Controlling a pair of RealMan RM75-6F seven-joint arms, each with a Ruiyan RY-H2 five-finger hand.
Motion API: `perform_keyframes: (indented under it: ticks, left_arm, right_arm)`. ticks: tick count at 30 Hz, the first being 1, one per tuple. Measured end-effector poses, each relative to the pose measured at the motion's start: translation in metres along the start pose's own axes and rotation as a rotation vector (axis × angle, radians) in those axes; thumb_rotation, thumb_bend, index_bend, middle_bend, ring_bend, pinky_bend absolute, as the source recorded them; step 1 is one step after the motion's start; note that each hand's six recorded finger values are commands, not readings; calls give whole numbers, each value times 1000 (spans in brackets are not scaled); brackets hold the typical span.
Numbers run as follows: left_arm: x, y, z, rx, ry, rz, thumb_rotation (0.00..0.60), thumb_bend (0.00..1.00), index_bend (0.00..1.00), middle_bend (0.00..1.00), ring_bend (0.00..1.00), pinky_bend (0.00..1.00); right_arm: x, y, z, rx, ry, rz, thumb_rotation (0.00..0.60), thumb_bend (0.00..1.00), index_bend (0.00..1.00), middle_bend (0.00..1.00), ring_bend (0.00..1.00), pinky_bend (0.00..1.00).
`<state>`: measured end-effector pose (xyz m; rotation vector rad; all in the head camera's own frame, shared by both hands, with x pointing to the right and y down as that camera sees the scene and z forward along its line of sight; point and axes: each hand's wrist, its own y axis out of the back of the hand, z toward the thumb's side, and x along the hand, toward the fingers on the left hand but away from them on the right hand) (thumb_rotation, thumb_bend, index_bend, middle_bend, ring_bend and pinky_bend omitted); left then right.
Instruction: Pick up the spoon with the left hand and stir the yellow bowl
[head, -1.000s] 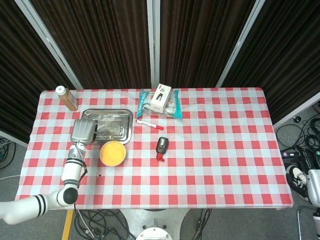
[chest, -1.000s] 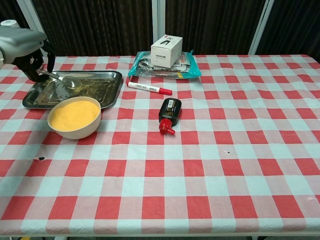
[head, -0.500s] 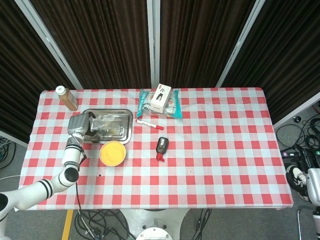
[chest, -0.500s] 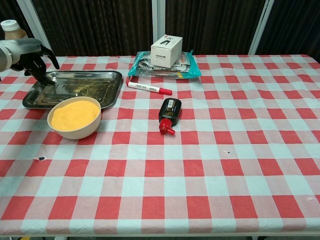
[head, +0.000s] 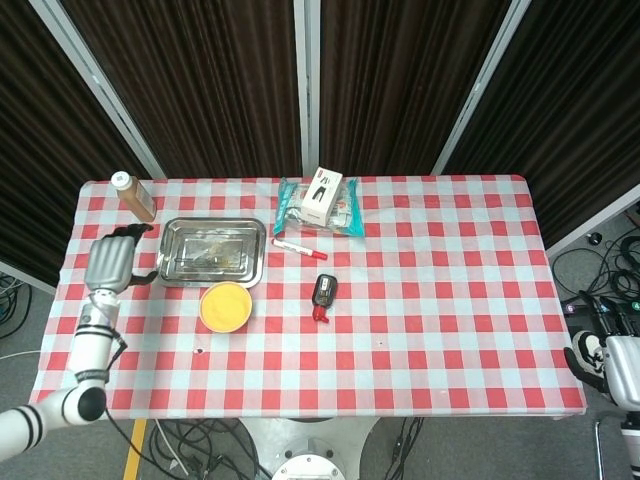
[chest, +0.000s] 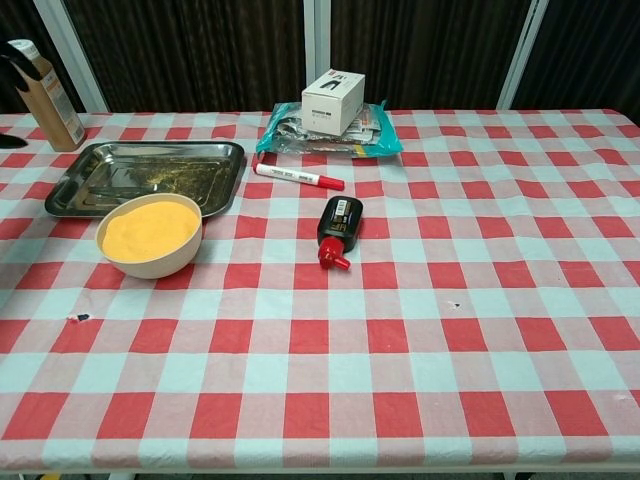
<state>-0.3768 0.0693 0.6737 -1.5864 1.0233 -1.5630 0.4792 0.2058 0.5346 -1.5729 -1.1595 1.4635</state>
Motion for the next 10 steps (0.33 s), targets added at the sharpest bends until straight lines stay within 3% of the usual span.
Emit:
perform_keyframes:
  ticks: [4,10]
  left_arm:
    - [-54,6,-37,40,6,63,600,99,280,282,213,302]
    - [-136,9,-75,6,69,82,600,88,270,256,199,283]
  right_arm:
    - [2,-4,2,-8,15,7,600,228,68,182,0,77]
    - [6,-14,5,-23,19,25,600,227,68,178,0,65]
